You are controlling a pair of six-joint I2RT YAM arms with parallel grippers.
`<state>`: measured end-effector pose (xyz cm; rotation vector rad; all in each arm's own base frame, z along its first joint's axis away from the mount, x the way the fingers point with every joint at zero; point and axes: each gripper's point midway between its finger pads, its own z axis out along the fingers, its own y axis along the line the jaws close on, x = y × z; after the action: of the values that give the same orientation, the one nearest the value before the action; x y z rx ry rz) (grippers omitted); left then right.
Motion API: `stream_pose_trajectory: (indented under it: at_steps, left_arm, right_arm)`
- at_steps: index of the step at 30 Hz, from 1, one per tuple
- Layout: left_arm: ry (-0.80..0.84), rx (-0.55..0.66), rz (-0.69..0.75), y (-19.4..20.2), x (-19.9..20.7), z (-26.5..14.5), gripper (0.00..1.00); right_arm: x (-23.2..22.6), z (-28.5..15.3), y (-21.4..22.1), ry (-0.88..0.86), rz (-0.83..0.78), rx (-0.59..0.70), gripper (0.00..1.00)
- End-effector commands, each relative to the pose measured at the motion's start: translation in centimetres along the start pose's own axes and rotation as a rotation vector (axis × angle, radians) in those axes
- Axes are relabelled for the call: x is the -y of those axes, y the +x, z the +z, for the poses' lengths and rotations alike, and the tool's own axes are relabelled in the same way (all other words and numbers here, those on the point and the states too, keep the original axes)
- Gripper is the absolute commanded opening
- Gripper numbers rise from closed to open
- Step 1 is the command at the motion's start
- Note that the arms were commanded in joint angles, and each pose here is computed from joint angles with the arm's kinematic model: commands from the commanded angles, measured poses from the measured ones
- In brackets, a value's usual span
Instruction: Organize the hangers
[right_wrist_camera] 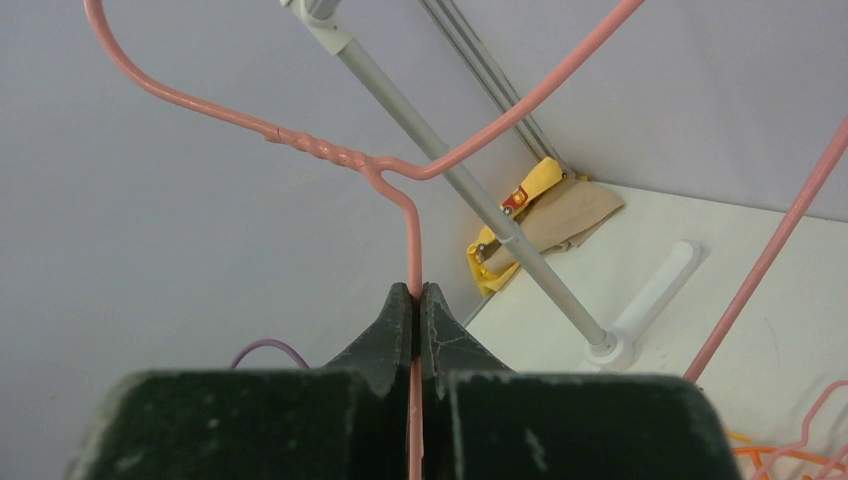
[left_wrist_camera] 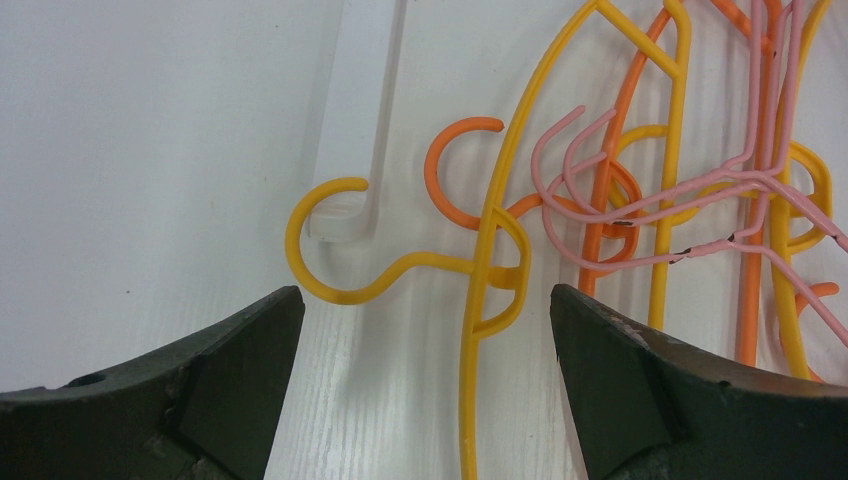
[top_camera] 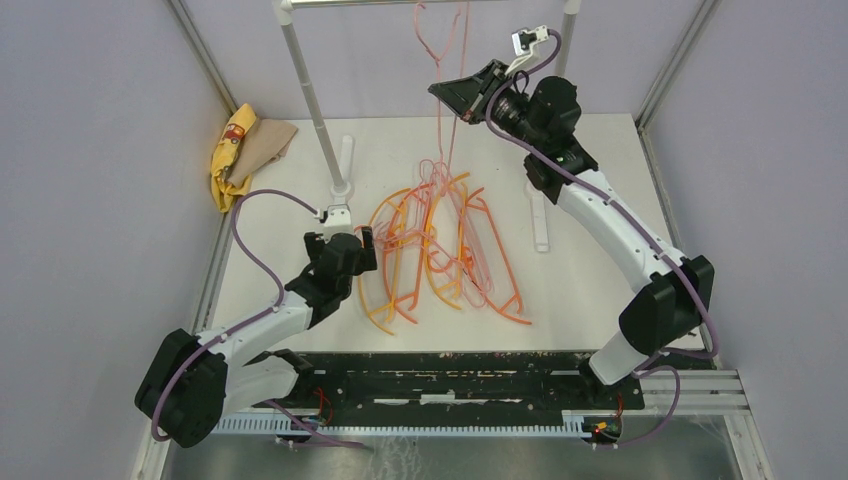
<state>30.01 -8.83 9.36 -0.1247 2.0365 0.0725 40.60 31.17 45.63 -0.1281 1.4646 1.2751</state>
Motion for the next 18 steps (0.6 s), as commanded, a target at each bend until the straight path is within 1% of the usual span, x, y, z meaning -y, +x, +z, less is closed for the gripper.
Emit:
stream_pose_trajectory:
  at_steps: [1,5,9,12,18]
  left_arm:
    - [-0.012,0.057,-0.033,-1.5,0.0,-0.1,1.0]
    - [-0.01,0.055,-0.031,-1.5,0.0,-0.1,1.0]
    - [-0.009,0.055,-0.029,-1.5,0.0,-0.1,1.0]
    - [-0.006,0.055,-0.03,-1.5,0.0,-0.1,1.0]
    - [0.002,0.053,-0.032,-1.5,0.2,-0.1,1.0]
  right_arm:
    - [-1.2,0.2,-5.0,-0.032,0.041,0.181,0.01]
    - [0.4,0.7,-6.7,0.005,0.082,0.252,0.01]
    - [3.0,0.9,-7.6,0.086,0.129,0.296,0.0]
    - [5.0,0.1,-8.6,0.13,0.161,0.338,0.01]
    - [7.5,-2.3,-10.2,0.186,0.168,0.394,0.01]
